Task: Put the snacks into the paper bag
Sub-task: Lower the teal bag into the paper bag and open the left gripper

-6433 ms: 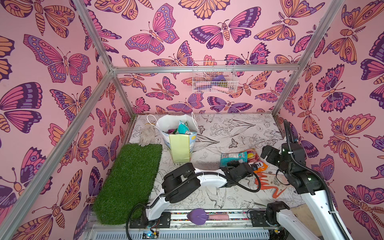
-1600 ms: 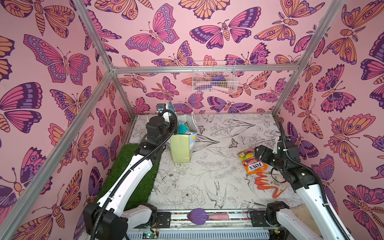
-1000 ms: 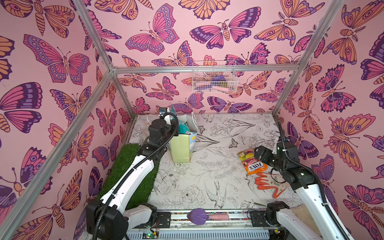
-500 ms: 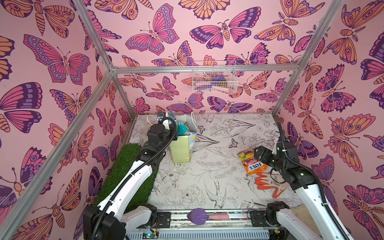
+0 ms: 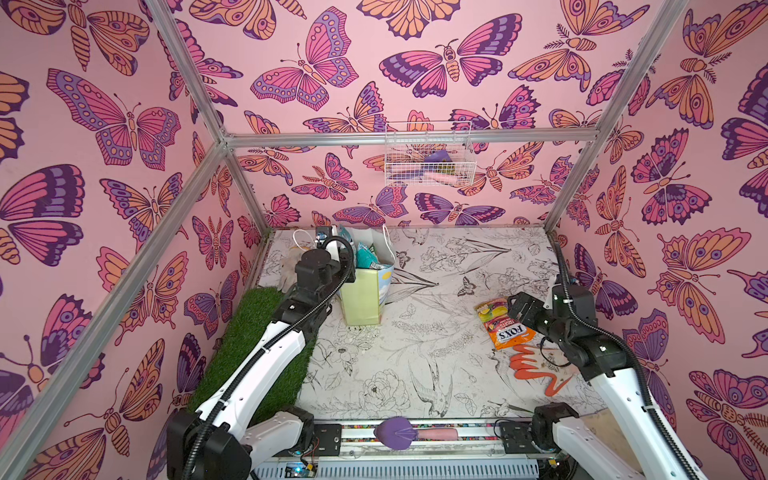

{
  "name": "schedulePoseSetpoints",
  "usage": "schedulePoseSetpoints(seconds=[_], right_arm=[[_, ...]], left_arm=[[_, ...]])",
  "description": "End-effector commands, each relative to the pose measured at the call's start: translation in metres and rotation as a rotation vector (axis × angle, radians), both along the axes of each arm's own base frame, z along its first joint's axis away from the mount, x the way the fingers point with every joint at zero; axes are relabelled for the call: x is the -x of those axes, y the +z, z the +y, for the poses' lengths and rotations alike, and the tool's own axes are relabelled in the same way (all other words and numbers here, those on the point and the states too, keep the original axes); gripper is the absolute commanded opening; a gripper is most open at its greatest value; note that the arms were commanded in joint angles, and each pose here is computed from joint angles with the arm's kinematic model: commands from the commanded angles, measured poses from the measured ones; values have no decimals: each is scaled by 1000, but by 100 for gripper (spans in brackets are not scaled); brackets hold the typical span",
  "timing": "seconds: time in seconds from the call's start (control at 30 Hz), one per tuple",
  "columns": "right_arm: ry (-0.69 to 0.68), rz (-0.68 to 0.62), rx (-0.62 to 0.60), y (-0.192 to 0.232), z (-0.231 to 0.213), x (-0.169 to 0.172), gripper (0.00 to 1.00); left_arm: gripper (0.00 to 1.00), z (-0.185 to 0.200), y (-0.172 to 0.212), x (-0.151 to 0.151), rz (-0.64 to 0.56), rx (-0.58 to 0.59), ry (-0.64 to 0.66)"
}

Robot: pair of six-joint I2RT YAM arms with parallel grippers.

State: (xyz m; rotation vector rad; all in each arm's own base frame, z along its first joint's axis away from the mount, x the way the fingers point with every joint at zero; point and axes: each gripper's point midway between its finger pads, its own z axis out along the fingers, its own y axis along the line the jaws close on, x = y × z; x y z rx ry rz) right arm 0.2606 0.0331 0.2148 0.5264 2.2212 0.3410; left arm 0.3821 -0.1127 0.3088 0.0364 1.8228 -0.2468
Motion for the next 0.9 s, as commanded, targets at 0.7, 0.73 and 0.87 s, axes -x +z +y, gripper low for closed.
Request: schedulePoseSetpoints(seconds=[0.7, 0.73, 0.87], right_arm=[[-3, -12, -27, 2, 2, -2, 100], [-2, -10, -28, 1, 2, -2, 100], [-1, -9, -25, 1, 2, -1, 100]], left_arm=[[68, -21, 60, -6, -87, 2, -64], [68, -23, 60, -10, -78, -5, -63], [68, -28, 44, -31, -2, -39, -48]])
